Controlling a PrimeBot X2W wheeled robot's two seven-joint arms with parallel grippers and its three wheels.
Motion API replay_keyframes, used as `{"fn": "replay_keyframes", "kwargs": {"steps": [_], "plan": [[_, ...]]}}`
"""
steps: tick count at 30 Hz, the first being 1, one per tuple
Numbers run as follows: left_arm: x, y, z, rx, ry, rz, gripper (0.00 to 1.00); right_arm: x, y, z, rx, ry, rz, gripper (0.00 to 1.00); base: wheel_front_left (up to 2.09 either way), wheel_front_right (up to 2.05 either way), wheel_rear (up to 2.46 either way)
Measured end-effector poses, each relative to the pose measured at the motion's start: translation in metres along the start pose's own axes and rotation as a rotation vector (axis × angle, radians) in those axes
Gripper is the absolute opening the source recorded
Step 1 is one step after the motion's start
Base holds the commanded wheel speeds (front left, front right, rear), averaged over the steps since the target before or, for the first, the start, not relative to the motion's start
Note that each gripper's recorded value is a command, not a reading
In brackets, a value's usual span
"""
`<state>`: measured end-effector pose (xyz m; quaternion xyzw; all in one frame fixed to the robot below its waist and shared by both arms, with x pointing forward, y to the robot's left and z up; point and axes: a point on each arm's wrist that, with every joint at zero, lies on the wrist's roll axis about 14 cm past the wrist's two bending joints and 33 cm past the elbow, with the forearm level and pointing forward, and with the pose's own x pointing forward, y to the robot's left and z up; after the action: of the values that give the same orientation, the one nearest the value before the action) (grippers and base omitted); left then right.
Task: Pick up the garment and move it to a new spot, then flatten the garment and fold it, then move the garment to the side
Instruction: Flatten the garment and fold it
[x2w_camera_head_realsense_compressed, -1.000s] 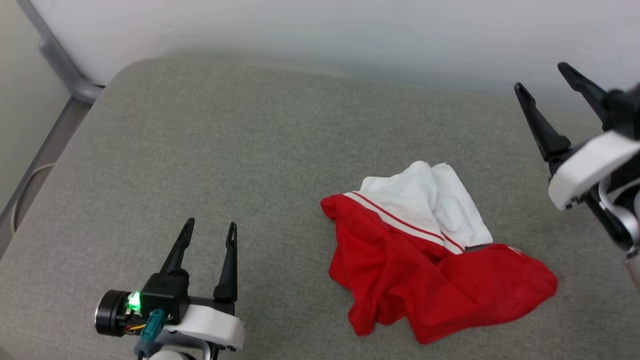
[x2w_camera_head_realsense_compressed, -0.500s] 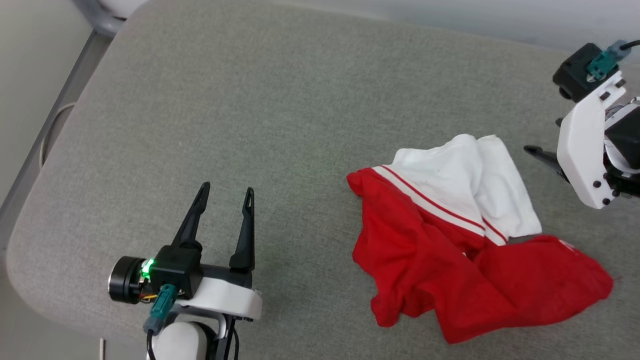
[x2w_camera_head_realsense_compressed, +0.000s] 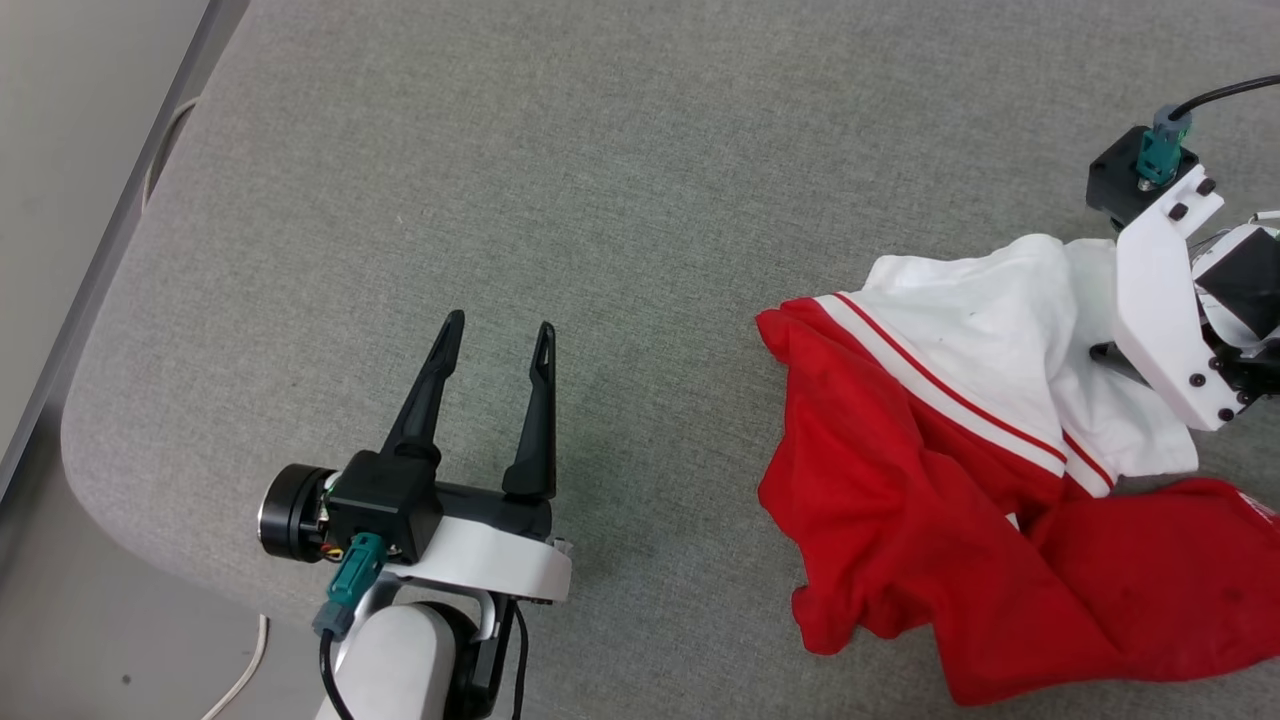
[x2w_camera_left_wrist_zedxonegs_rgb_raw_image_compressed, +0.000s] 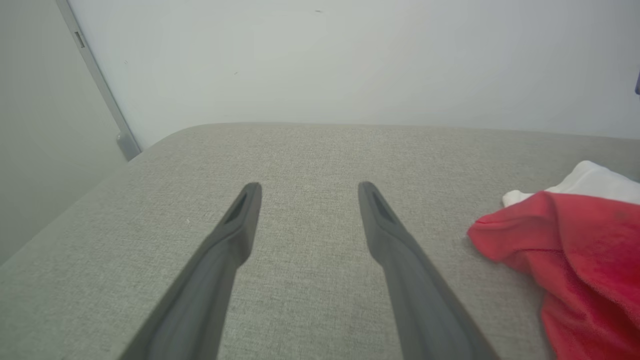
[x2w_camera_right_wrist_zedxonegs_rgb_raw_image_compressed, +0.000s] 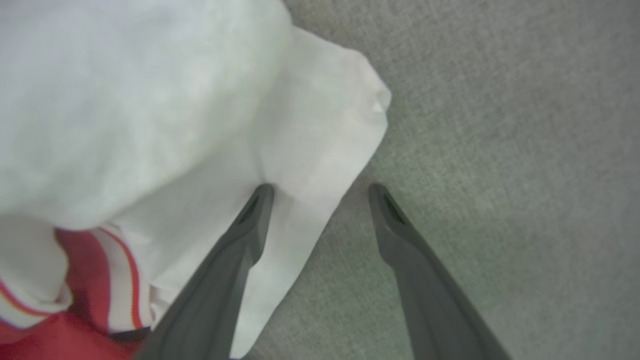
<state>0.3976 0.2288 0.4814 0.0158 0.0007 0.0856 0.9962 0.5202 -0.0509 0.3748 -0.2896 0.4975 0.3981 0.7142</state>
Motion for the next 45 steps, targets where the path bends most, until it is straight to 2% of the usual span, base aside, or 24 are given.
{"fn": "replay_keyframes", "kwargs": {"steps": [9, 10, 15, 19, 24, 31, 36, 45], "plan": [[0.004, 0.000, -0.007, 0.005, 0.019, 0.008, 1.00, 0.018, 0.004, -0.015, -0.030, 0.073, 0.029, 0.98, 0.00, 0.00, 0.00], [0.005, 0.000, -0.007, 0.004, 0.019, 0.007, 1.00, 0.018, 0.004, -0.015, -0.035, 0.069, 0.029, 0.00, 0.00, 0.00, 0.00], [0.005, -0.001, -0.006, 0.008, 0.014, 0.002, 1.00, 0.015, 0.017, -0.008, -0.054, 0.007, 0.051, 0.00, 0.00, 0.00, 0.00], [0.004, -0.002, 0.003, 0.012, -0.011, -0.009, 1.00, -0.002, 0.022, 0.015, -0.049, -0.120, 0.044, 0.00, 0.00, 0.00, 0.00], [-0.005, -0.003, 0.011, 0.018, -0.036, -0.022, 1.00, -0.042, 0.029, 0.047, -0.072, -0.292, 0.014, 0.00, 0.00, 0.00, 0.00], [-0.014, -0.013, 0.020, 0.010, -0.063, -0.065, 1.00, -0.106, 0.018, 0.052, -0.054, -0.477, -0.074, 0.00, 0.00, 0.00, 0.00], [-0.017, -0.023, 0.027, 0.001, -0.086, -0.103, 1.00, -0.143, 0.001, 0.026, 0.028, -0.563, -0.146, 0.00, 0.00, 0.00, 0.00], [-0.025, -0.040, 0.034, -0.013, -0.111, -0.161, 1.00, -0.165, -0.024, -0.084, 0.321, -0.572, -0.261, 0.00, 0.00, 0.00, 0.00]]}}
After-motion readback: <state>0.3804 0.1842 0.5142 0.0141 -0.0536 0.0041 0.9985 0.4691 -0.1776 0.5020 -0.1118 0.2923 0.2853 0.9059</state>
